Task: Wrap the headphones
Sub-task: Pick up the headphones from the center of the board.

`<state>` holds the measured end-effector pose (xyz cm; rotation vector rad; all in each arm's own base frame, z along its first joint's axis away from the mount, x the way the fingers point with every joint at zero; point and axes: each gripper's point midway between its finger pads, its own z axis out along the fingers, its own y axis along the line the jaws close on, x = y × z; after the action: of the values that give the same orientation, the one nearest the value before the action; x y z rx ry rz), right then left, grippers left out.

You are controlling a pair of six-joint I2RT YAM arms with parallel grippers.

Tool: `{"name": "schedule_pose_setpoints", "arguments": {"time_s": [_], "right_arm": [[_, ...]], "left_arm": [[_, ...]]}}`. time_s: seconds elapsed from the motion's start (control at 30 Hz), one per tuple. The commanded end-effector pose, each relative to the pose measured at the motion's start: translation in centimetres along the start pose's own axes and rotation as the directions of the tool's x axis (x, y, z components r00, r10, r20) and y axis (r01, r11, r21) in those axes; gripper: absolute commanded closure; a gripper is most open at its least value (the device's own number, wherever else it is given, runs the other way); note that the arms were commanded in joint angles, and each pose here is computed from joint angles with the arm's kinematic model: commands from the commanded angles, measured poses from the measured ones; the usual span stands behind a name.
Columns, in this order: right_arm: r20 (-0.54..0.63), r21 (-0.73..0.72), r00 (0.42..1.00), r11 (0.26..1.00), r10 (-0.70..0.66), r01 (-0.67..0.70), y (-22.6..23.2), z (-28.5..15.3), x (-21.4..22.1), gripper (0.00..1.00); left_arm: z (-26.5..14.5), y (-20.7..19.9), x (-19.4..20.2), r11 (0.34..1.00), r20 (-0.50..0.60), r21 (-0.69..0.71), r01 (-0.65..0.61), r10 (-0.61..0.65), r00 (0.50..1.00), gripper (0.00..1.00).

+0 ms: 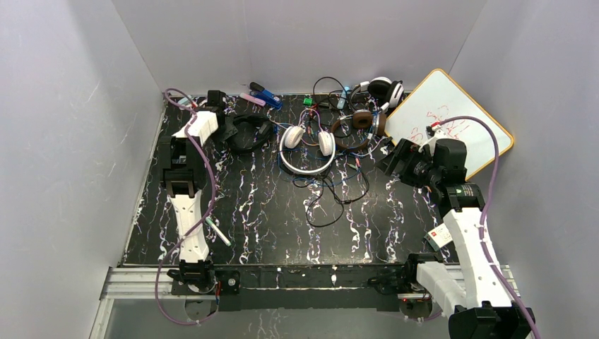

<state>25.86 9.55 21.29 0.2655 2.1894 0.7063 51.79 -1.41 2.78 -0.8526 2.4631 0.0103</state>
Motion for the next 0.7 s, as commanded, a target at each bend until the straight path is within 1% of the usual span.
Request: {"name": "schedule_pose_setpoints", "arguments": {"time_s": [0.0, 0.03, 0.07, 0.1, 0.27, 0.37, 0.47, 0.53, 0.67], "right_arm": [[0.031, -0.037, 0.998, 0.998, -0.045, 0.046, 1.5, -1.4, -1.1, 0.05], [0.034, -0.039, 0.998, 0.998, -0.046, 0.047, 1.6, -1.6, -1.1, 0.05], [0.033, -0.041, 0.998, 0.998, -0.043, 0.045, 1.6, -1.6, -1.0, 0.05], [0.033, -0.044, 0.999, 0.998, -0.041, 0.042, 1.7, -1.7, -1.0, 0.05], [0.024, -0.060, 0.999, 0.997, -0.040, 0.041, 1.8, -1.5, -0.7, 0.08], [-0.021, -0.122, 0.997, 0.990, -0.068, 0.064, 2.4, -1.0, 0.1, 0.08], [-0.069, -0.184, 0.994, 0.981, -0.082, 0.068, 3.1, -0.3, 0.8, 0.08], [-0.086, -0.222, 0.992, 0.972, -0.093, 0.072, 3.6, 0.1, 1.2, 0.07], [-0.074, -0.293, 0.987, 0.949, -0.141, 0.114, 5.4, 0.6, 1.2, 0.07]], "left_arm": [[0.3, 3.0, 3.2, 0.994, -0.107, -0.093, -0.063, 0.052, 0.993, 0.71], [0.0, 3.4, 3.4, 0.992, -0.114, -0.101, -0.073, 0.061, 0.992, 0.84], [-0.4, 3.7, 3.4, 0.991, -0.112, -0.109, -0.078, 0.066, 0.992, 0.91], [-1.0, 4.0, 3.3, 0.990, -0.104, -0.114, -0.084, 0.072, 0.992, 0.94], [-6.4, 5.7, 1.1, 0.985, 0.007, -0.136, -0.105, 0.107, 0.994, 0.95], [-11.6, 6.9, 0.2, 0.992, 0.106, -0.109, -0.069, 0.081, 0.991, 0.96], [-16.9, 7.5, 0.2, 0.999, 0.184, -0.024, -0.030, 0.034, 0.982, 0.95], [-20.5, 7.9, 0.6, 0.998, 0.236, 0.054, 0.006, -0.019, 0.972, 0.94], [-27.5, 8.6, 0.5, 0.973, 0.356, 0.219, 0.069, -0.145, 0.923, 0.92]]}}
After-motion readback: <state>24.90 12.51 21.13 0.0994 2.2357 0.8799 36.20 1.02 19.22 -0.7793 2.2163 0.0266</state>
